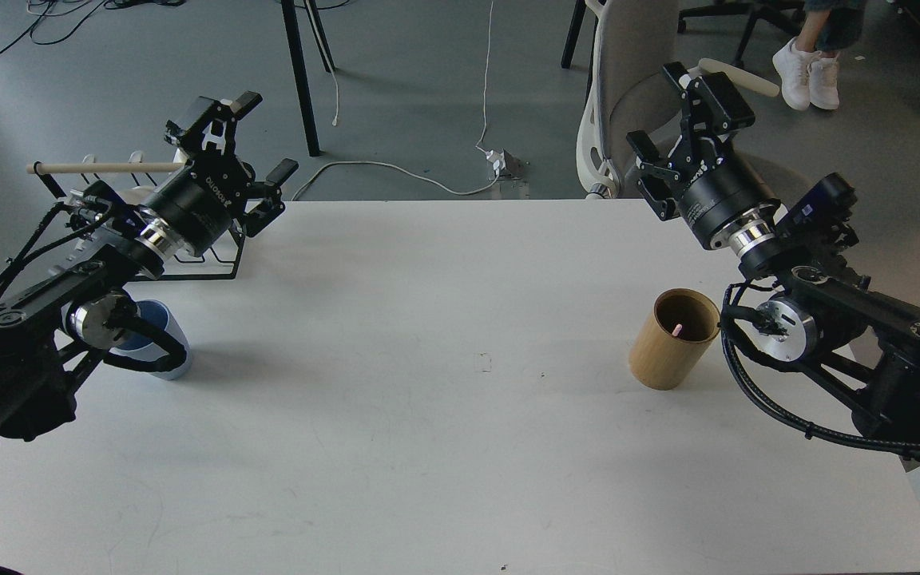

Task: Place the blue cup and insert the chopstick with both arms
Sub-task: 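Move the left gripper down beside the blue cup, then close the left gripper on the blue cup's rim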

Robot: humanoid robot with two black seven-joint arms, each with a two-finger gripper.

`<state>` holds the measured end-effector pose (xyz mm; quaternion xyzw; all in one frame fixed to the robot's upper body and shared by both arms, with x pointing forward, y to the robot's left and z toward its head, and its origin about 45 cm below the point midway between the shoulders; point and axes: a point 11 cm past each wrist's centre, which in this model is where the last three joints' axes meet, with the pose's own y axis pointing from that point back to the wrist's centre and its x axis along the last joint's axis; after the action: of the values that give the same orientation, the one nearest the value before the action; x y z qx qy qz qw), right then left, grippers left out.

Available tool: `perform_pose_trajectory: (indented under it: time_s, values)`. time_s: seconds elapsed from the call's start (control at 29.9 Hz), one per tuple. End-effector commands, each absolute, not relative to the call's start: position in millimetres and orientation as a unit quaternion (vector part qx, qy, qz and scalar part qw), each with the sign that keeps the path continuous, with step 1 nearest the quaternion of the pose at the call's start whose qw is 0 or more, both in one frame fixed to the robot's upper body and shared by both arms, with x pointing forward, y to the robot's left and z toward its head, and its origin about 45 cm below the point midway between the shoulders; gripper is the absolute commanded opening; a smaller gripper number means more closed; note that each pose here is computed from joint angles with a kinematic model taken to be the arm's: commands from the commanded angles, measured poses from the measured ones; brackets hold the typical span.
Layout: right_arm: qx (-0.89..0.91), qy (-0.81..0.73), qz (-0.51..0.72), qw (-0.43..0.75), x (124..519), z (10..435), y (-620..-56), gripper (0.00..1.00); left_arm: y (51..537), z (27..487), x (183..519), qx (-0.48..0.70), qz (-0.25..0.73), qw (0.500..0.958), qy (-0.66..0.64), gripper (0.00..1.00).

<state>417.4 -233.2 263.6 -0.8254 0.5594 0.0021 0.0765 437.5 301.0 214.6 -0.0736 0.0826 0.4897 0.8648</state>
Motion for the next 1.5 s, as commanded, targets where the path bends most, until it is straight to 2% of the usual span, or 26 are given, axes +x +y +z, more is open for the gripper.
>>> perform_pose_trajectory:
  time_s: [0.0,0.3,0.4,0.47,0.6,0.7,0.9,1.1,1.2,1.47]
  values:
    - [-0.826,0.559,0.003,0.076,417,263,-233,0.94,303,219,439,-0.089,0.495,0.86,0.086,0.99]
    - [-0.826,0.559,0.003,0.076,417,263,-233,0.94,298,240,451,-0.121,0.496,0.856,0.078,0.99]
    - [-0.827,0.557,0.001,0.077,417,265,-232,0.94,279,265,449,-0.134,0.458,0.877,0.06,0.99]
    - [-0.827,0.557,0.0,0.076,417,264,-233,0.94,285,293,446,-0.119,0.438,0.891,0.018,1.0]
    - [-0.826,0.559,0.001,0.071,417,260,-235,0.95,312,340,415,-0.03,0.39,0.916,-0.084,0.99]
    - [-0.824,0.562,0.007,0.067,415,254,-239,0.95,336,340,378,0.096,0.348,0.922,-0.139,0.99]
    - [-0.82,0.569,0.013,0.059,414,245,-245,0.95,409,315,332,0.362,0.292,0.847,-0.258,0.99]
    - [-0.82,0.57,0.012,0.06,414,245,-245,0.95,488,277,317,0.57,0.193,0.744,-0.292,0.99]
    - [-0.82,0.57,0.013,0.06,413,245,-245,0.95,505,253,327,0.617,0.162,0.714,-0.29,0.98]
    - [-0.82,0.57,0.014,0.056,412,242,-246,0.95,505,200,340,0.649,0.127,0.703,-0.262,0.95]
